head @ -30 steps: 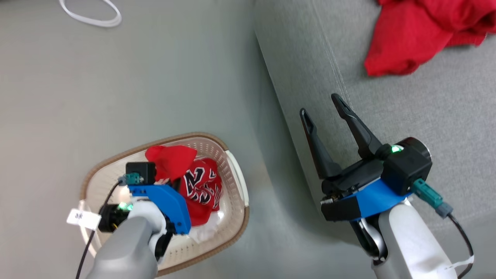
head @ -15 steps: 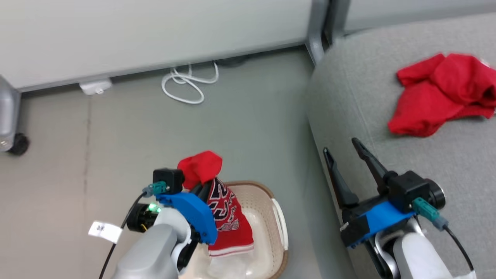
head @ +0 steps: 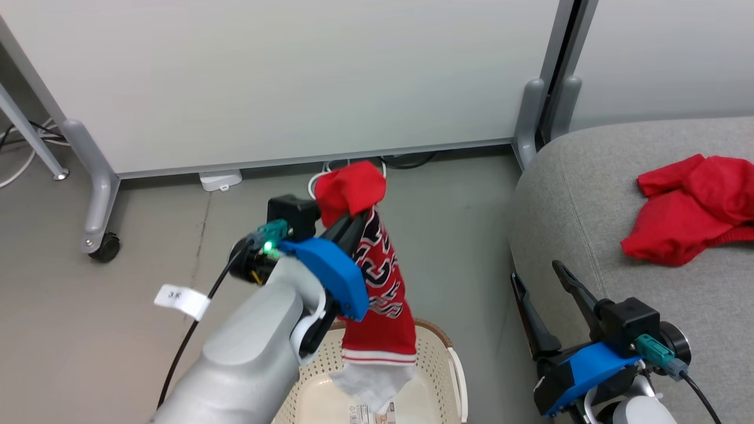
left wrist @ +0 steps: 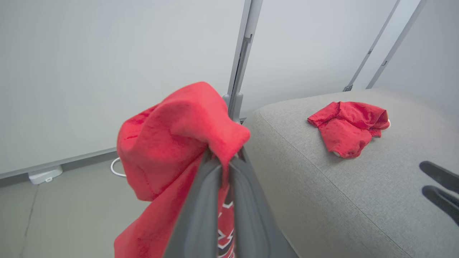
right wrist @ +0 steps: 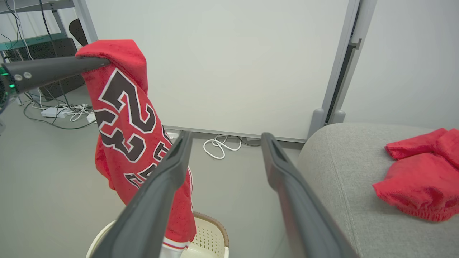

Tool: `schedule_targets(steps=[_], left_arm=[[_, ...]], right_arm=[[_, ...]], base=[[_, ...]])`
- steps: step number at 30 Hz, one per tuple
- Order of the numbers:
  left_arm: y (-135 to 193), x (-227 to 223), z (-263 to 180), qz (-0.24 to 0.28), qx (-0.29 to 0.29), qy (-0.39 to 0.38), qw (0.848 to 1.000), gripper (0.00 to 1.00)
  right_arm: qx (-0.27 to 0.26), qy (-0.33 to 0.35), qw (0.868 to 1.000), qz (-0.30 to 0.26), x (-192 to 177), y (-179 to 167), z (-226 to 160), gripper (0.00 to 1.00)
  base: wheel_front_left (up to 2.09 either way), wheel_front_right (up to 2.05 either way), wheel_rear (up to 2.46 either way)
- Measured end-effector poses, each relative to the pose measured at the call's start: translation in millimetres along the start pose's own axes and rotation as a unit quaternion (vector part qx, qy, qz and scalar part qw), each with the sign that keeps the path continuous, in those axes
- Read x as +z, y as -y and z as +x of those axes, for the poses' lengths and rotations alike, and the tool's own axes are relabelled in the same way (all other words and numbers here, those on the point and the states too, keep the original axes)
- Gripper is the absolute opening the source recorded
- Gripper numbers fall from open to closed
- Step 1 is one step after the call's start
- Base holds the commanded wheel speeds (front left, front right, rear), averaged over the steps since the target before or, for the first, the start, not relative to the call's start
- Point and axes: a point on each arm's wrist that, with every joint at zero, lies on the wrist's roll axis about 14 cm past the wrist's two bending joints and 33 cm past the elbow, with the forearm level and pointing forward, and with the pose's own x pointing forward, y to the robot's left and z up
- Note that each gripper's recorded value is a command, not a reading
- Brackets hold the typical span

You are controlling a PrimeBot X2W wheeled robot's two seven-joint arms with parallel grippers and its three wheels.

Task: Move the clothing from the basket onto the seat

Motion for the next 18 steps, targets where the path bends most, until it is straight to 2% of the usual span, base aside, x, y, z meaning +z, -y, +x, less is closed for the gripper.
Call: schedule_targets(steps=[11, 18], left_arm=[[38.2, 82.6, 10.6, 0.073, -0.057, 0.077, 0.993, 0.00], [50.2, 90.9, 12.0, 0.082, -0.074, 0.083, 0.990, 0.00]], right_arm=[[0.020, -0.003, 1.000, 0.000, 2.9, -15.1, -2.2, 1.00], [0.032, -0.009, 0.999, 0.003, -0.3, -22.6, -0.8, 1.00]], base=[[0.00, 0.00, 0.00], [0.00, 0.00, 0.00]])
